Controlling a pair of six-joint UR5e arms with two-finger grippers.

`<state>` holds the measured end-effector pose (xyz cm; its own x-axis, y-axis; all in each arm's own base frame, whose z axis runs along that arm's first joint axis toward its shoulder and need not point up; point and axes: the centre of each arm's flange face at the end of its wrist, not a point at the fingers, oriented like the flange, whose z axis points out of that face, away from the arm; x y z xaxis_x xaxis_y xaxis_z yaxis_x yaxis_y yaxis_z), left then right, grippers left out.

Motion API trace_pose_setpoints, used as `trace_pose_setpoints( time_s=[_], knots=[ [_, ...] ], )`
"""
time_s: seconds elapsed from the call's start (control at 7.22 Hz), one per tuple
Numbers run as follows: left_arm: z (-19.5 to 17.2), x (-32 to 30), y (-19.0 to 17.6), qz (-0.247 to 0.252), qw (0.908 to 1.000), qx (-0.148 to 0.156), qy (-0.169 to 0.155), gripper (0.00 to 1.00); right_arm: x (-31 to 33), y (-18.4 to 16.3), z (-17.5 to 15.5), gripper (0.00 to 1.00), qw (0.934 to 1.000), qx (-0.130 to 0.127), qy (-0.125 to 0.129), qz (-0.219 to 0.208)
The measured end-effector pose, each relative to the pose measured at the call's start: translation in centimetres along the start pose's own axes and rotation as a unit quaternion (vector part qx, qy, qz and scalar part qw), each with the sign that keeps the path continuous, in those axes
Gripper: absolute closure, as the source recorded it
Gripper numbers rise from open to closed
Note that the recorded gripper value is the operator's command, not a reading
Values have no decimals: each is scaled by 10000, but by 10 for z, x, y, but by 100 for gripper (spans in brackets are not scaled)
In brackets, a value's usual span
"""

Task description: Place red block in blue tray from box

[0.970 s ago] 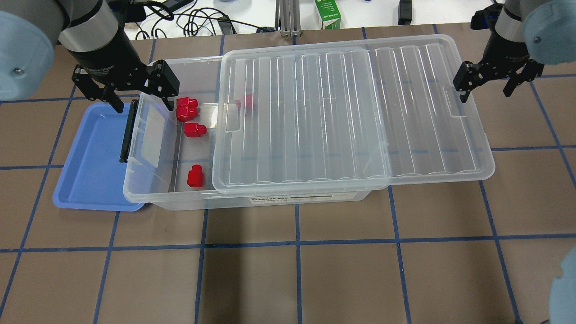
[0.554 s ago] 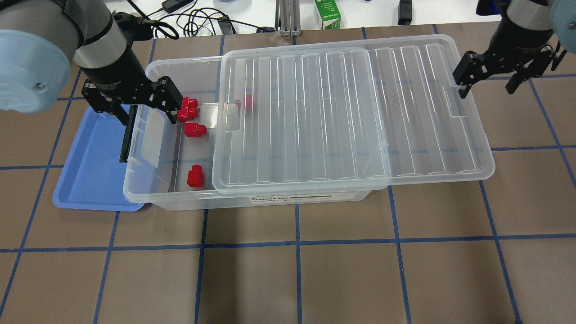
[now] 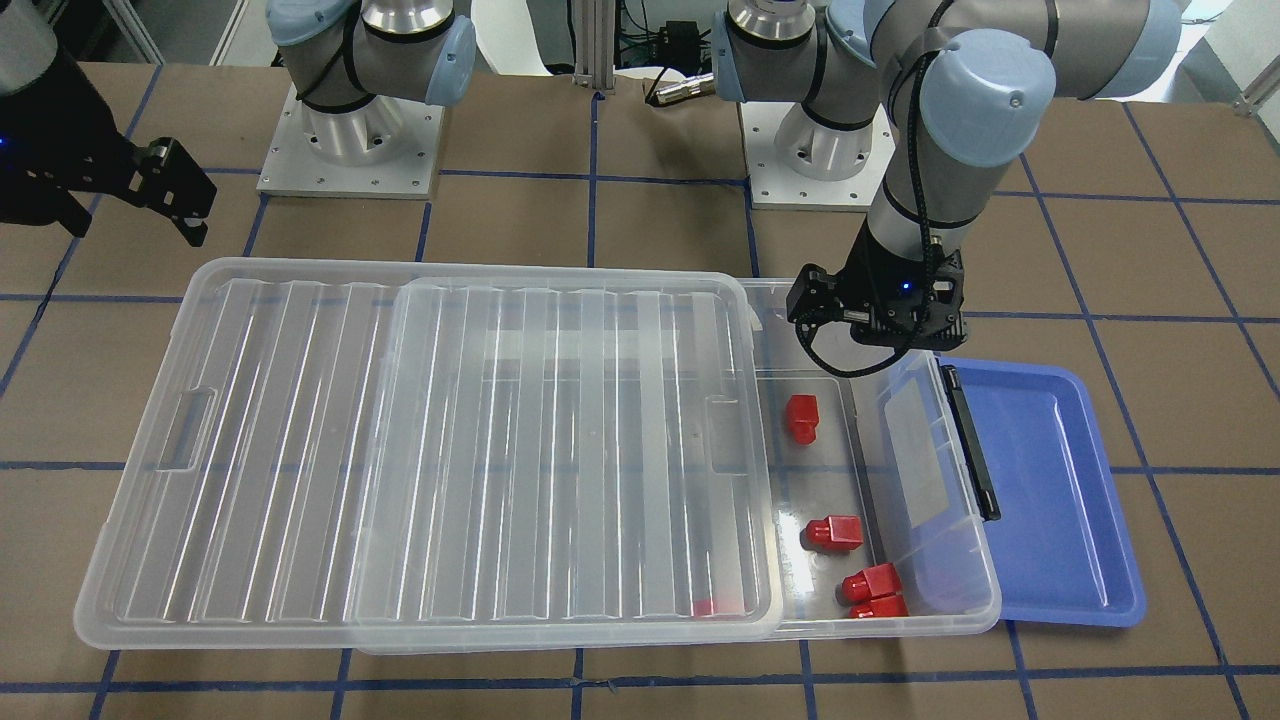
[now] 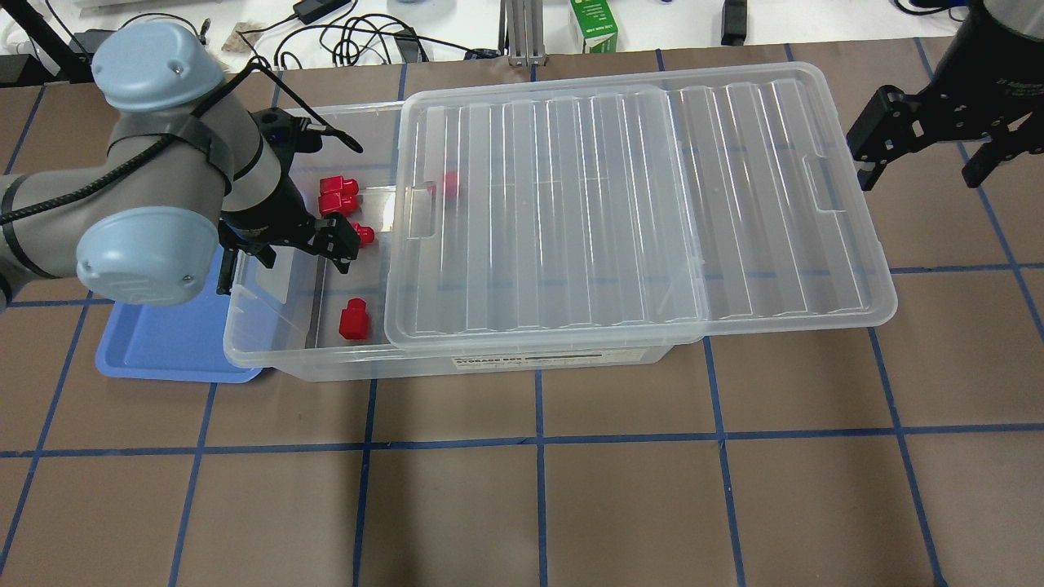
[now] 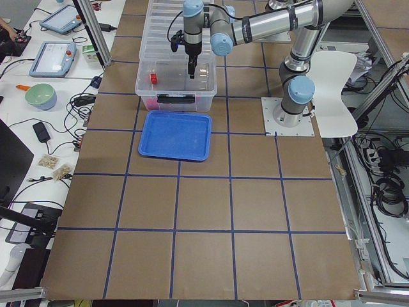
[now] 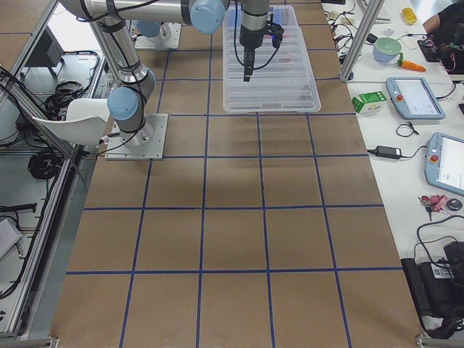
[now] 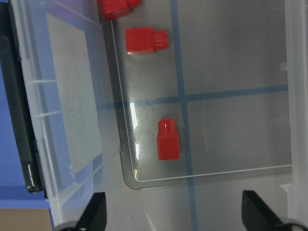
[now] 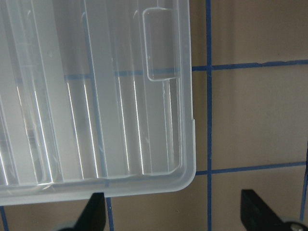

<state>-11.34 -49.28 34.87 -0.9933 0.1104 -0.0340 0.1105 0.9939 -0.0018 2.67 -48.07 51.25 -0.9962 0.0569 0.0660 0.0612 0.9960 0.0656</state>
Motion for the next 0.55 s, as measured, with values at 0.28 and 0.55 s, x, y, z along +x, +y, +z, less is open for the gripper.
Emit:
trace_pose_setpoints(
  time_s=[0.28,0.55],
  knots=[
    [16,1,4,67,9999,-108,30,0,-1,4,-1,0,10000,-18,-10,13],
    [29,4,-1,87,9997,-112,185,0,0,4,-6,0,10000,34,-34,21]
  ],
)
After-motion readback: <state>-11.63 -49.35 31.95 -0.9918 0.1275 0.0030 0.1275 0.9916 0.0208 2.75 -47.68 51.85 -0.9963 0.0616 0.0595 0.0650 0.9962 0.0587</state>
